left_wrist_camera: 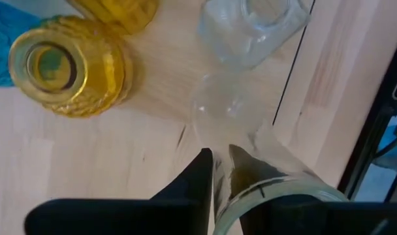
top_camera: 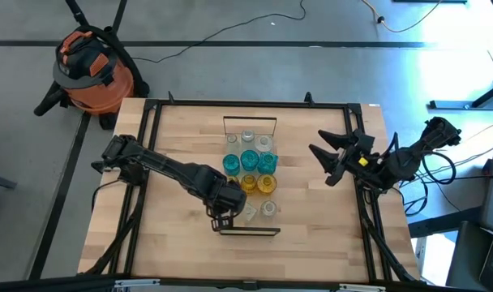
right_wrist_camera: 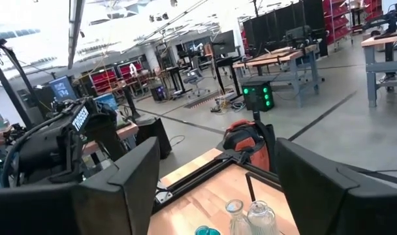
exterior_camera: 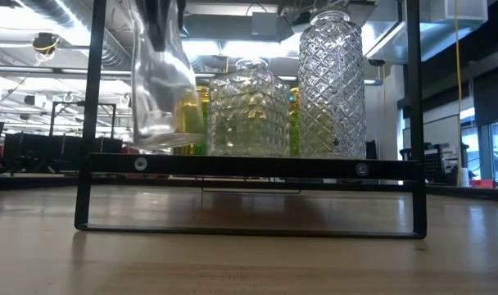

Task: Sort vases onto shelf
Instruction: Put the transparent vase on the shelf aligned with the other bottom transparent vase

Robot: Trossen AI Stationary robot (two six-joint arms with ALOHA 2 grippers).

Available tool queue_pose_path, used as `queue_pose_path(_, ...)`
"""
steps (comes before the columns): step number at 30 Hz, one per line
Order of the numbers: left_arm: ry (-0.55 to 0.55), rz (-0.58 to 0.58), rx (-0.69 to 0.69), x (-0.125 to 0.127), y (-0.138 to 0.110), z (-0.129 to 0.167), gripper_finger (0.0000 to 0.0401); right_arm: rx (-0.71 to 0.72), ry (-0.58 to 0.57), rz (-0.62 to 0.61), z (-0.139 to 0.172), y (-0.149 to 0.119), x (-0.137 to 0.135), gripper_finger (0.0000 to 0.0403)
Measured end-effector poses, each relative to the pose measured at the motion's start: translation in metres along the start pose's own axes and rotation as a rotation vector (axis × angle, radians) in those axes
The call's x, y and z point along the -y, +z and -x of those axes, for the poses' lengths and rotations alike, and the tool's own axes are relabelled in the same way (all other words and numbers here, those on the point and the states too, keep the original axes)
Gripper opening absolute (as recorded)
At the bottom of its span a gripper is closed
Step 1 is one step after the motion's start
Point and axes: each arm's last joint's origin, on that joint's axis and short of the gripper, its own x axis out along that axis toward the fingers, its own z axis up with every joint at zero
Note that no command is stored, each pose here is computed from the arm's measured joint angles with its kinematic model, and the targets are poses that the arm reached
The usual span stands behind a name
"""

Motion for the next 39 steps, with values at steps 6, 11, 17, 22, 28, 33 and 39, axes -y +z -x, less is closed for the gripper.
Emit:
queue_pose_path(6,-0.029,-0.002,0.042,0.003,0.004,0.0001,0.005,-0.01,0.013,0.013,0.0002,-0.0014,-0.0002,0.0261)
queue_pose_path(11,-0.028,-0.014,0.042,0.0028,0.004,0.0001,0.0051,-0.014,0.035,0.013,0.0003,-0.0014,-0.0008,0.0261)
queue_pose_path(17,-0.017,-0.013,0.048,0.0023,0.004,0.0004,0.0067,-0.017,0.051,0.012,0.0003,-0.0016,-0.0012,0.0261)
queue_pose_path(22,-0.002,-0.004,0.053,0.0016,0.004,0.0004,0.01,-0.017,0.051,0.012,0.0003,-0.0016,-0.0012,0.0261)
queue_pose_path(28,0.001,0.006,0.053,0.0015,0.0039,0.0004,0.0127,-0.017,0.051,0.012,0.0003,-0.0016,-0.0012,0.0261)
queue_pose_path(33,-0.001,0.006,0.052,0.0016,0.0039,0.0004,0.0131,-0.017,0.051,0.013,0.0003,-0.0016,-0.0012,0.0261)
queue_pose_path(39,-0.06,-0.017,0.126,0.0055,0.0099,0.0048,0.0131,-0.017,0.051,0.013,0.0003,-0.0016,-0.0012,0.0261)
